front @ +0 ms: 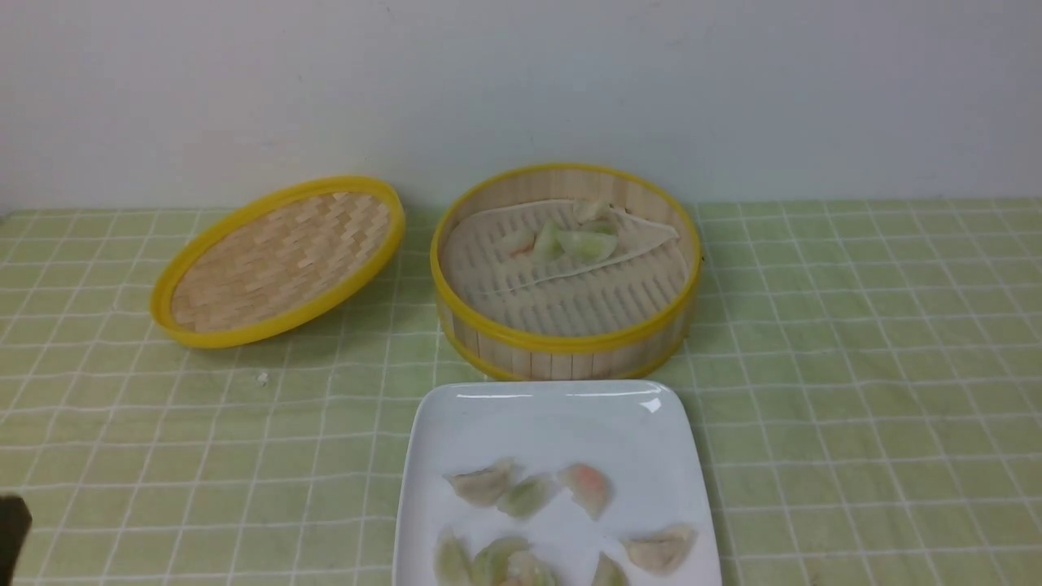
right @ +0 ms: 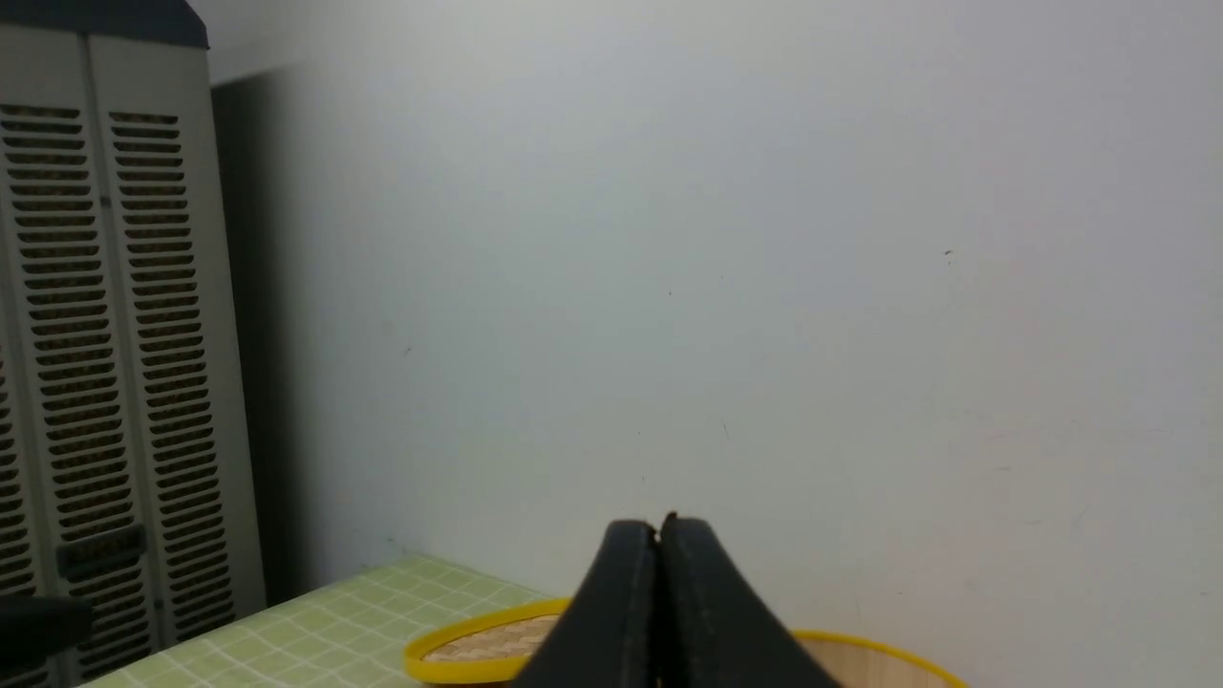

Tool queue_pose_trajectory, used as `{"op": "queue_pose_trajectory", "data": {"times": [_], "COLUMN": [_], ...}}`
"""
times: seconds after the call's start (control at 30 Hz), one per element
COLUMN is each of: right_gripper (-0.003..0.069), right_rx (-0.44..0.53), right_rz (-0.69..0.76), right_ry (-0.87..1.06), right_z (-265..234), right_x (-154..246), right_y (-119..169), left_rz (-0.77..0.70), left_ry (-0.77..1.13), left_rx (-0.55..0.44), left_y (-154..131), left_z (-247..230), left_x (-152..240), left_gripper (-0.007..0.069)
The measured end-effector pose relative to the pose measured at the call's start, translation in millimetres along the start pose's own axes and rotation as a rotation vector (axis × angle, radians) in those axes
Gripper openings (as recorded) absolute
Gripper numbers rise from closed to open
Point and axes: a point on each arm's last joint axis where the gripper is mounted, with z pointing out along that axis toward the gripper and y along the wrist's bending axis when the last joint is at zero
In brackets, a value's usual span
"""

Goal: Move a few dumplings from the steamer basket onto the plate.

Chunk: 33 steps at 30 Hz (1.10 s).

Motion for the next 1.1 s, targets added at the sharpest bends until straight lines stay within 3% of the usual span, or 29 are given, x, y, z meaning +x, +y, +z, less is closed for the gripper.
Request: {"op": "queue_pose_trajectory", "data": {"times": [0.27, 1.1], "right_gripper": [-0.0015, -0.0015], "right_rx": [0.0, 0.0], "right_rz": [0.0, 0.0], "right_ry": [0.0, 0.001], "right_z": [0, 0], "right_x": [0, 0], "right_y": [0, 0], "left_rz": [-0.007, -0.008], "left_ry": [0.166, 0.177], "left_rx": [-0.031, -0.031], "left_y": [2, 2], "left_z": [2, 2], "left_x": [31, 33], "left_gripper": [-0.0006, -0.0006]}}
